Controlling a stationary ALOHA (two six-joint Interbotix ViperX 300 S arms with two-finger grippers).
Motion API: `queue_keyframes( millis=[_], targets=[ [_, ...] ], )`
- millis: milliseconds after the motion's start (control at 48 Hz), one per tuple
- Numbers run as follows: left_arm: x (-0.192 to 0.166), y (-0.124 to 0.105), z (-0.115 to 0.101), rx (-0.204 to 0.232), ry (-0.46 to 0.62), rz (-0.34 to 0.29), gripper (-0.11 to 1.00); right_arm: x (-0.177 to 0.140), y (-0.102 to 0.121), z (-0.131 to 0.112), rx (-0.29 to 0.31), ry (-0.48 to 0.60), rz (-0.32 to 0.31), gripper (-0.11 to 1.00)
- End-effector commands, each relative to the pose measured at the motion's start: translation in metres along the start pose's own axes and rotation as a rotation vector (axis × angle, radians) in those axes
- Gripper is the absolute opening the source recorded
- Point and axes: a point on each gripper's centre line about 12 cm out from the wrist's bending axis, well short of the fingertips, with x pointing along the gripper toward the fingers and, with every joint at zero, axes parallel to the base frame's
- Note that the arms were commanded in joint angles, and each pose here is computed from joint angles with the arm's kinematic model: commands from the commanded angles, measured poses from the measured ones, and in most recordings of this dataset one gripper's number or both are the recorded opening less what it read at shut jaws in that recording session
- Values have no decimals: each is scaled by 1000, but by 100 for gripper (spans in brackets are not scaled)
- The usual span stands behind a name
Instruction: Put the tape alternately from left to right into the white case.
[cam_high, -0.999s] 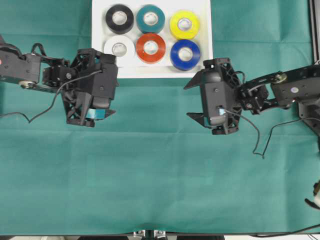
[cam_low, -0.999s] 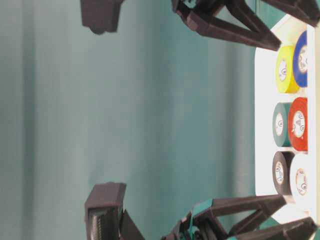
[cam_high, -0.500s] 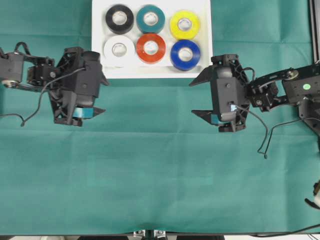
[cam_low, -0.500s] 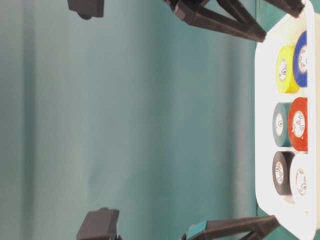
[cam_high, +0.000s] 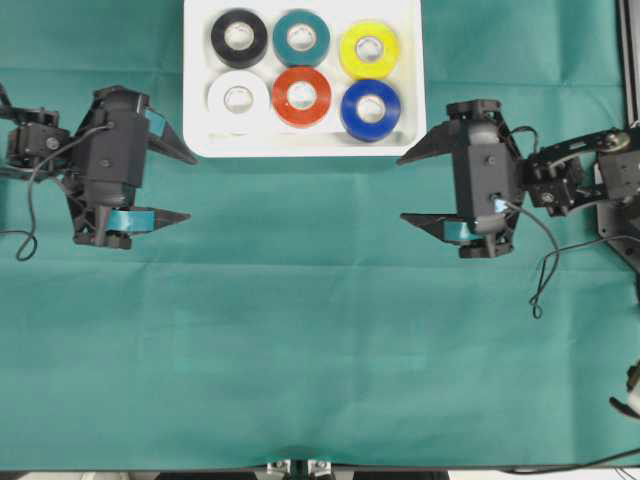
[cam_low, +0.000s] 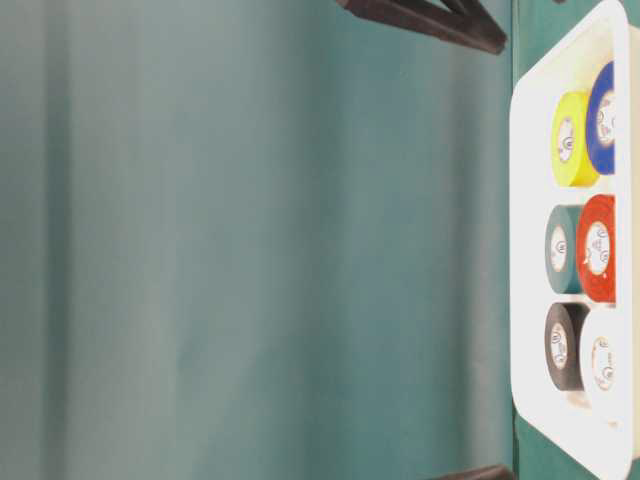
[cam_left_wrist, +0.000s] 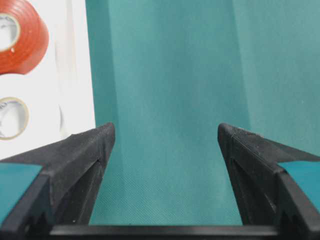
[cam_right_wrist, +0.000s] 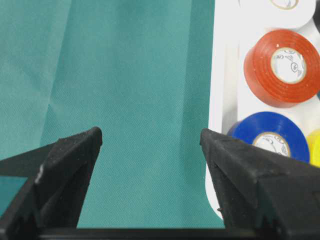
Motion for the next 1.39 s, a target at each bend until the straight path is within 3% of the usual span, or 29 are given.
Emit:
queue_keyframes(
  millis=[0, 624, 1062, 1374],
  targets=[
    [-8, 0, 6, -2, -43, 2, 87, -8, -1, 6, 6, -37, 2, 86],
    [-35, -2, -9, -3, -163, 17, 87, -52, -5, -9, 23, -143, 9, 86],
    [-45, -2, -16, -4, -207, 24, 87, -87, -14, -34, 55, -266, 7, 86],
    [-51, 1, -22, -9, -243, 39, 87, -99, -16, -54, 115, -321, 12, 86]
  ],
)
